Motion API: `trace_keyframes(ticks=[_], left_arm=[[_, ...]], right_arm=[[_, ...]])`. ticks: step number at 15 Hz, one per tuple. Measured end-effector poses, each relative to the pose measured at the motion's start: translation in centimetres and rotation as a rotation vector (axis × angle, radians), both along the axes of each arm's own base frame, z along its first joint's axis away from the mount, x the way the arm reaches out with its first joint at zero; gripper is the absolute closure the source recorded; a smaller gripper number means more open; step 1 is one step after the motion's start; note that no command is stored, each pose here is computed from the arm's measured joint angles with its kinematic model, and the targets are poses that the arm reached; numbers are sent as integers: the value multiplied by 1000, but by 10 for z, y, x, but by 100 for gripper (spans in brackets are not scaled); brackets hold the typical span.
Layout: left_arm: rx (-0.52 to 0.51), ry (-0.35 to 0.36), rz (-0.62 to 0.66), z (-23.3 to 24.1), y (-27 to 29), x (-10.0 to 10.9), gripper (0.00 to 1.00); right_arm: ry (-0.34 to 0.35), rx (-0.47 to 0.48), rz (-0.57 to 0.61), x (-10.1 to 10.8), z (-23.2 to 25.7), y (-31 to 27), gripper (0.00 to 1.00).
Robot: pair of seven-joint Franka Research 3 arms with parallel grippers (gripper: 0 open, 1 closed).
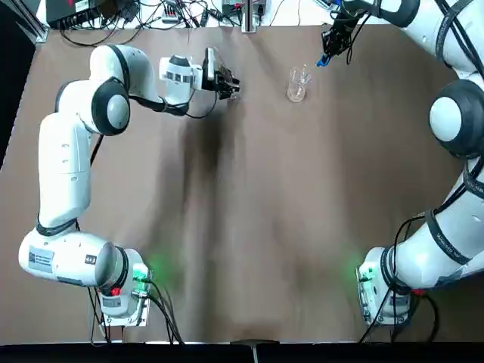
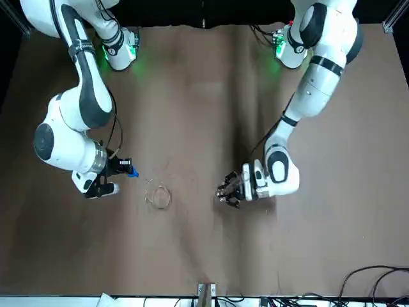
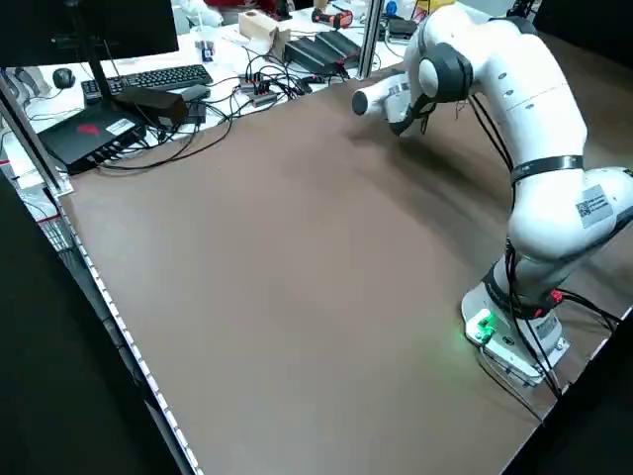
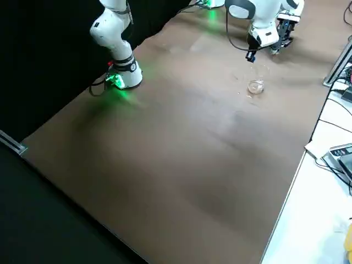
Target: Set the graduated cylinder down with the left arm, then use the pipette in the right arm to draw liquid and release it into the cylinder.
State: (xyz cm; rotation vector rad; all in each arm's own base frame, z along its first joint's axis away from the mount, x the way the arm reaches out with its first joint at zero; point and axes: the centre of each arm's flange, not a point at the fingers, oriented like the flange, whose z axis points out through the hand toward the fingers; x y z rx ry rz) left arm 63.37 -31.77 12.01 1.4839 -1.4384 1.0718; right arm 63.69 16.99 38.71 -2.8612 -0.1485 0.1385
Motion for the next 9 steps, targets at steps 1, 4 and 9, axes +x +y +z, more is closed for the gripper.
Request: trace_keyframes(ticks=[1,4,9], left_arm=[[0,5,1,0,-8,-4,67],[1,7,-13,-1,-19,-10,67],[21,11,-9,-8,-22,-13,64]], right_arm=[[4,-2,5,-1,-3,4,92],[13,-28,14,-3,-9,13,92],[19,-89,-9,-8,-12,26,92]])
